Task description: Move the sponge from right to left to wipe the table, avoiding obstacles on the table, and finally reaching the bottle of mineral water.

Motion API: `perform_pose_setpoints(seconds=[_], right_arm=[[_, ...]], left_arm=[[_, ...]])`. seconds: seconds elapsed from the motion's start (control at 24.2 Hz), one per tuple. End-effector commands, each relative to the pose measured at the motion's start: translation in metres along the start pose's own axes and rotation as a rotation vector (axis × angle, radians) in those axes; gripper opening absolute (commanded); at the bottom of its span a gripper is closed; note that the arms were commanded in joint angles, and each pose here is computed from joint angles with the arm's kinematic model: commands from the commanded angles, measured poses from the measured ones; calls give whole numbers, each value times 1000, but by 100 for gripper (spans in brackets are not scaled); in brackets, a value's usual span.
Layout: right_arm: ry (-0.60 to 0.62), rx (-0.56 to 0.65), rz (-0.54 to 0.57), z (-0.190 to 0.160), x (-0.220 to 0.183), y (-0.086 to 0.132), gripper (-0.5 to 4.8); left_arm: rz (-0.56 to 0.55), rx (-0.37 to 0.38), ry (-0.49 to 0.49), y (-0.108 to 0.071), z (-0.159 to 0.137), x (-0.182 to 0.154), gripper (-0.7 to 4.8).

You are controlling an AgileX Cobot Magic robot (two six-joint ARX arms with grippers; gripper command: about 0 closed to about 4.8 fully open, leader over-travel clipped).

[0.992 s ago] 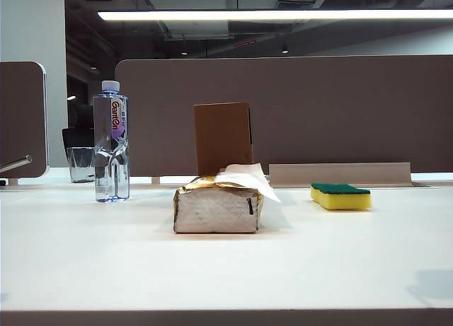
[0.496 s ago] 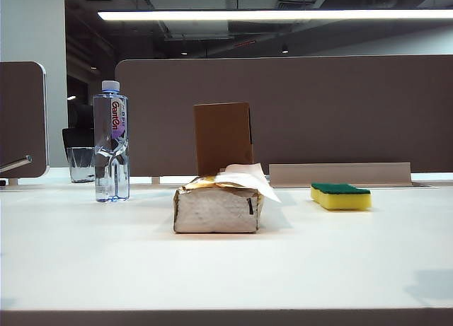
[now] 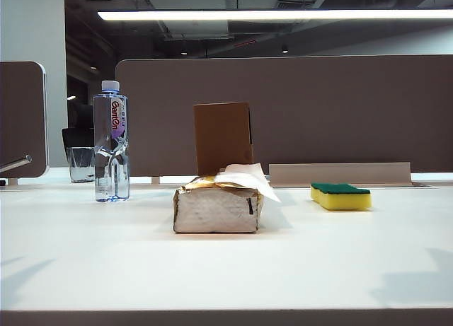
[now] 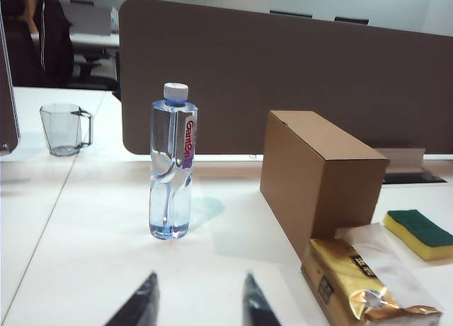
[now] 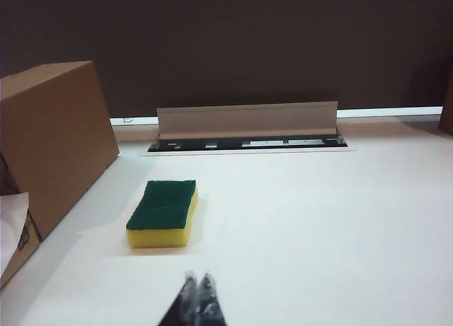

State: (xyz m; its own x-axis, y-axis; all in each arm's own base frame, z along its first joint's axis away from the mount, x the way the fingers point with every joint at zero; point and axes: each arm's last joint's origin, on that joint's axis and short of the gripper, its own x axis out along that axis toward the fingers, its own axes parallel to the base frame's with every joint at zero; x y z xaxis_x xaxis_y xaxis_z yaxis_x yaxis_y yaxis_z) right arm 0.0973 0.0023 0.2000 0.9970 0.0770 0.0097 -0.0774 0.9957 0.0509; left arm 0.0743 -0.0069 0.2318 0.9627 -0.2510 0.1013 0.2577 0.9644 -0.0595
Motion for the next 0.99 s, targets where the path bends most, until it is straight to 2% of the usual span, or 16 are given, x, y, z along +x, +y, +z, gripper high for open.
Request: perform_pose_setpoints(seconds=[0.04, 0.29, 0.45, 0.5, 0.62, 0.79, 0.91, 0.99], right_arm=[[12, 6, 2, 14, -5, 1, -5], [73, 13, -2, 38, -17, 3, -5], [87, 15, -3, 62, -26, 5, -5], [90, 20, -3, 67, -27, 6, -5], [101, 67, -6, 82, -28, 6, 2], [134, 131, 12, 98, -21, 7, 37], [181, 176, 47, 107, -12, 9, 95], [269, 235, 88, 116, 3, 10, 141]], left_arm=[[-14, -14, 39, -3, 10, -6, 153], [-51, -24, 74, -8, 26, -16, 158], [-46, -44, 139, -10, 37, -20, 392], [-48, -47, 150, -11, 40, -20, 415], [-96, -57, 172, -12, 51, -17, 418], [-181, -72, 199, -14, 68, -9, 418], [-246, -86, 222, -15, 79, -2, 418], [-294, -99, 244, -15, 93, 7, 417]])
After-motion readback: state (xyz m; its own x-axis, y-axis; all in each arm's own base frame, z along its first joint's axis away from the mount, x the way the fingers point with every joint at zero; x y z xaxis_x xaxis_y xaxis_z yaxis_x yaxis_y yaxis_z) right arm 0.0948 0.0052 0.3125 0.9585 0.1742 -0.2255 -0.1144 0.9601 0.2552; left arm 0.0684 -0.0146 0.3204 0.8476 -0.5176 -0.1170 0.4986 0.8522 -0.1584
